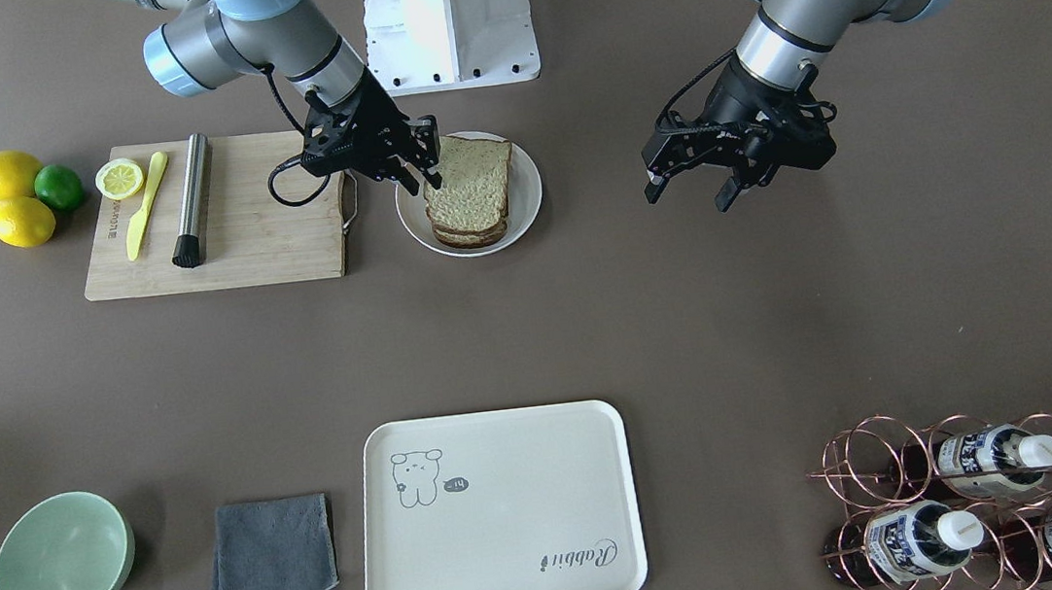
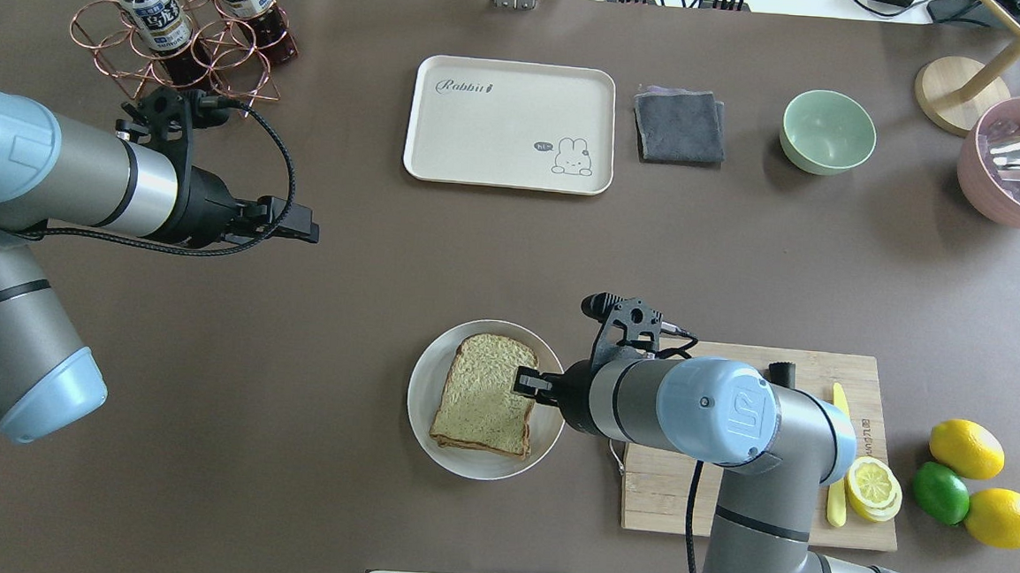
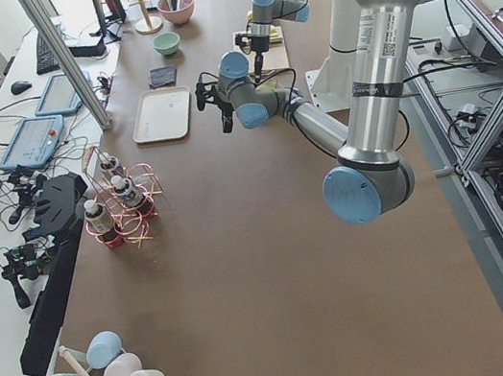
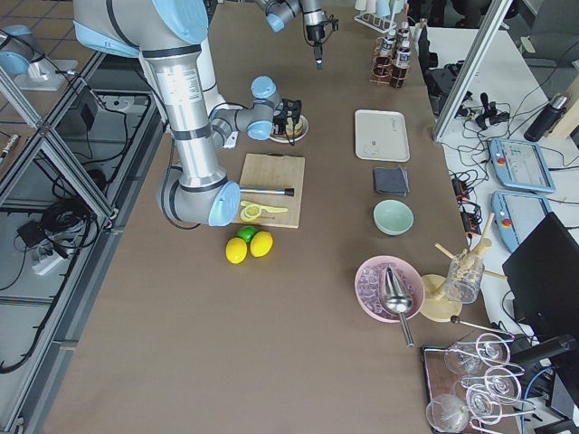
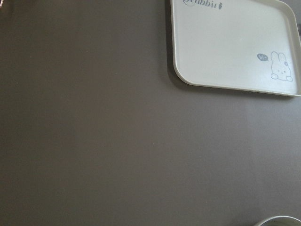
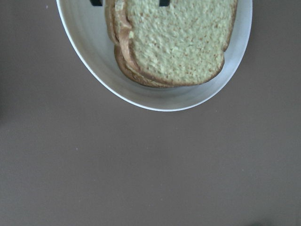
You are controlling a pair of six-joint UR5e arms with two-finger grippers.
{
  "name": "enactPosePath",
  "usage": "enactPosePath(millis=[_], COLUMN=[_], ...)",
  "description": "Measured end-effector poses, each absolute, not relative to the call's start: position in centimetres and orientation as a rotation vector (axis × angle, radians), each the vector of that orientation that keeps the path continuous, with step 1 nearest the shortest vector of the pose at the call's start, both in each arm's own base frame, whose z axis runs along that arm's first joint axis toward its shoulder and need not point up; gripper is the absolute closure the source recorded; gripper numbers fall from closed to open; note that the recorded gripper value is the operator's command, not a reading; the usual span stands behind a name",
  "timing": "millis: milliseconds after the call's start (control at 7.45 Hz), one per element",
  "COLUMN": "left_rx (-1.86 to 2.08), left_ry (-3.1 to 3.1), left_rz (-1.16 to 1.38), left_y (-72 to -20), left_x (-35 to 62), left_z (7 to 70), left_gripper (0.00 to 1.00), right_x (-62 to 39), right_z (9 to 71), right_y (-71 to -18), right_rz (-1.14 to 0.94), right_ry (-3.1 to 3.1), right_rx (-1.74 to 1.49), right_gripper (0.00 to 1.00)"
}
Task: Make sandwich and place on tray
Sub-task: 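Withdraw the right gripper while the left gripper moves to the plate rim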
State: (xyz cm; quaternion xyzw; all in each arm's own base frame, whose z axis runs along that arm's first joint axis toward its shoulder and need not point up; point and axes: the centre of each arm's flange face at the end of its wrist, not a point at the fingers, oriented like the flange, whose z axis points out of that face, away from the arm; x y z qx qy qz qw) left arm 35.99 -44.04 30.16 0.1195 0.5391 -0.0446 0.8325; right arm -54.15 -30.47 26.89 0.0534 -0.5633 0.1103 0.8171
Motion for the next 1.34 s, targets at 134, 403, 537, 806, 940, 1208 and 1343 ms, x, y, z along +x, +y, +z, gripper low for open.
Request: enactPosePath(millis=[134,403,537,806,940,1208,1343], left_rx=[0.253,0.252,0.248,0.22,0.221,0.194,0.18], left_ry=[1.143,1.144,1.147,1.149,1.136,1.128,1.125], left_rz=[-0.094,-0.094,-0.099,-0.126,-0.13,-0.129,-0.123], left_y=[-44.0,-44.0,-43.9,-42.7,-41.2,-37.6,-35.3], left_x=[36.0,36.0,36.1,37.8,39.9,43.9,46.0], left_z=[30.2,30.1,30.0,29.8,30.0,30.0,30.1], left_gripper=[0.02,0.02,0.02,0.02,0.02,0.02,0.02], right_x=[-54.0,-53.1,-52.0,-48.2,-46.2,-41.3,-38.1], right_z=[26.8,26.3,26.2,26.4,27.1,30.4,33.4], right_y=[-30.6,-31.7,-33.1,-37.0,-38.7,-41.1,-41.4], right_rz=[0.225,0.219,0.227,0.256,0.248,0.203,0.155], right_ry=[-1.201,-1.205,-1.189,-1.091,-1.018,-0.881,-0.826], right_rx=[0.123,0.133,0.119,0.072,0.072,0.074,0.086], right_gripper=[0.0,0.0,0.0,0.0,0.0,0.0,0.0])
